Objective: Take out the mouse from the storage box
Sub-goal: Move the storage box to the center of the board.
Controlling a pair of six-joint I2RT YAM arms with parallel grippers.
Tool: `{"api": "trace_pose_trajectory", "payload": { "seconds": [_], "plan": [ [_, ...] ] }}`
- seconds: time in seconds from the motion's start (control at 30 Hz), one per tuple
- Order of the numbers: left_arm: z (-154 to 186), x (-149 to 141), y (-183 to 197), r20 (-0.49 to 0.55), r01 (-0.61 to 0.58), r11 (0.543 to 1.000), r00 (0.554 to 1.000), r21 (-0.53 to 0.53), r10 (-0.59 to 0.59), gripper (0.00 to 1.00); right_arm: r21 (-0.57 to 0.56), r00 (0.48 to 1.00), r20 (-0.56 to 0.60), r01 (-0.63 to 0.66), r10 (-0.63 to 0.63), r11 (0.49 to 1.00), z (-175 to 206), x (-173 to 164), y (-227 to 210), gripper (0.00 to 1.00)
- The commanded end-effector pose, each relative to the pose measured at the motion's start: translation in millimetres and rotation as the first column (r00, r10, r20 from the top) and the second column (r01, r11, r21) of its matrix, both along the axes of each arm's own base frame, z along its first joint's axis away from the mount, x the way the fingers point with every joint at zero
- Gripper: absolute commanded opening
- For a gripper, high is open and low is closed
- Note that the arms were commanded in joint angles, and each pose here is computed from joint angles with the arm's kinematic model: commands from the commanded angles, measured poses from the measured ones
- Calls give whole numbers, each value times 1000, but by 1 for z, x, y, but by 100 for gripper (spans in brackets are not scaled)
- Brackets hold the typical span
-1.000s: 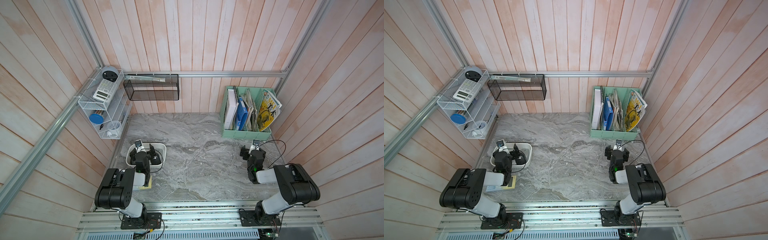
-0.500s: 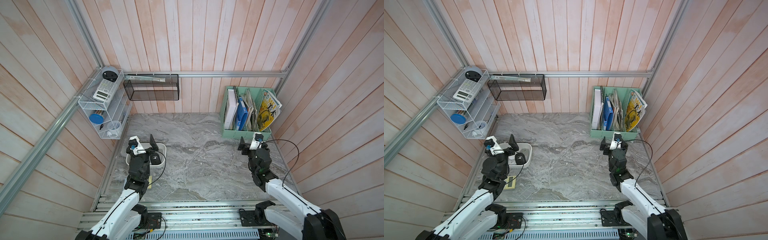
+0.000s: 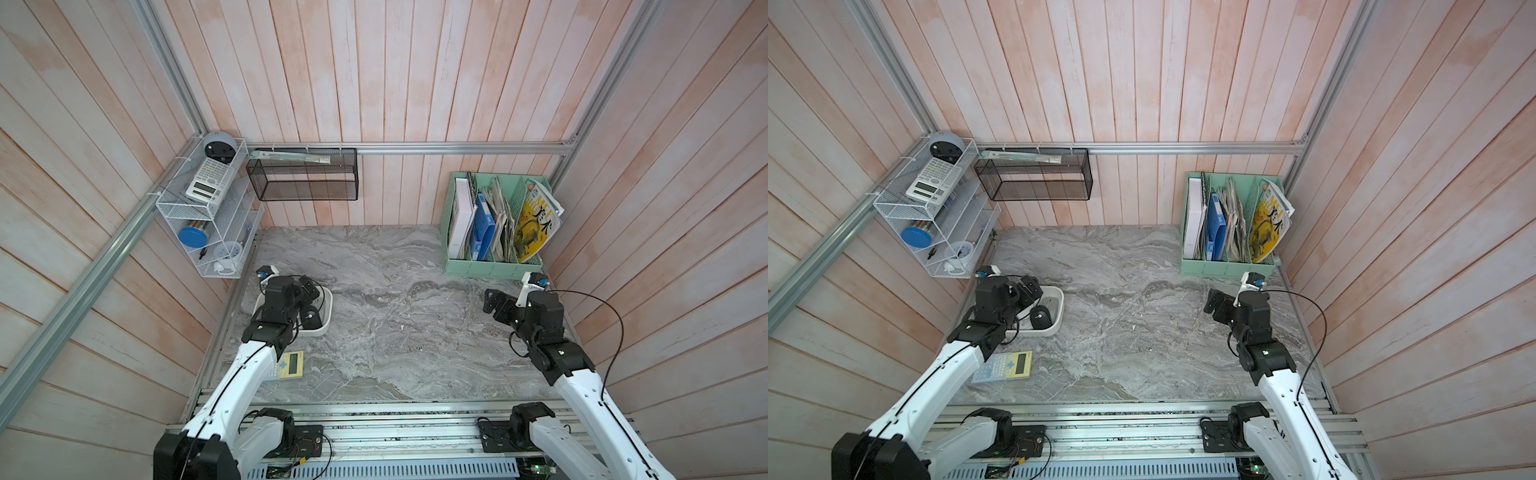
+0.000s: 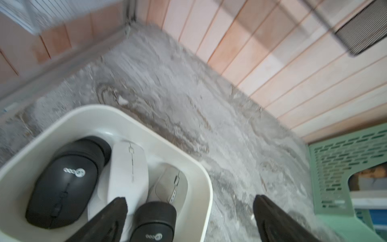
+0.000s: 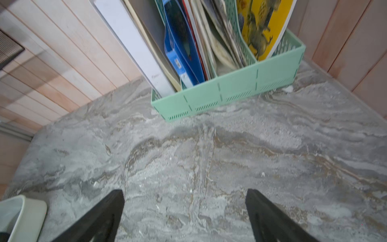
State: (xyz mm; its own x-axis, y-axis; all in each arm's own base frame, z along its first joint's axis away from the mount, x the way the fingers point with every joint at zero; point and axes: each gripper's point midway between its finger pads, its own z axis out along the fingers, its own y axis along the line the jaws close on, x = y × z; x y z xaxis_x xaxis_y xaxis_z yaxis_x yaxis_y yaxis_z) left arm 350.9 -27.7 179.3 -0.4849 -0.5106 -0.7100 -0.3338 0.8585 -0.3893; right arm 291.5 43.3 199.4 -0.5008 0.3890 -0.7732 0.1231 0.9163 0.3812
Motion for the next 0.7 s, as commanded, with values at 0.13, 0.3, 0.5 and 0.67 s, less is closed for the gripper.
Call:
{"api": "trace_pose_trajectory", "payload": {
  "seconds": [0.13, 0.3, 0.5, 0.67],
  "plan": [
    [-28, -9, -41, -240, 136, 987, 964, 89, -112, 100, -8, 976, -176, -135, 132, 991, -40, -31, 35, 98],
    [-43, -5, -53, -305, 177, 976, 943, 126, -131, 100, -40, 958, -214, -203, 190, 978, -58, -37, 60, 98],
    [-60, 5, -70, -351, 225, 966, 921, 128, -168, 100, -79, 938, -252, -266, 239, 961, -72, -38, 87, 97],
    [-69, 13, -86, -364, 264, 958, 908, 111, -208, 100, -94, 927, -261, -301, 269, 949, -76, -37, 104, 98]
  ]
}}
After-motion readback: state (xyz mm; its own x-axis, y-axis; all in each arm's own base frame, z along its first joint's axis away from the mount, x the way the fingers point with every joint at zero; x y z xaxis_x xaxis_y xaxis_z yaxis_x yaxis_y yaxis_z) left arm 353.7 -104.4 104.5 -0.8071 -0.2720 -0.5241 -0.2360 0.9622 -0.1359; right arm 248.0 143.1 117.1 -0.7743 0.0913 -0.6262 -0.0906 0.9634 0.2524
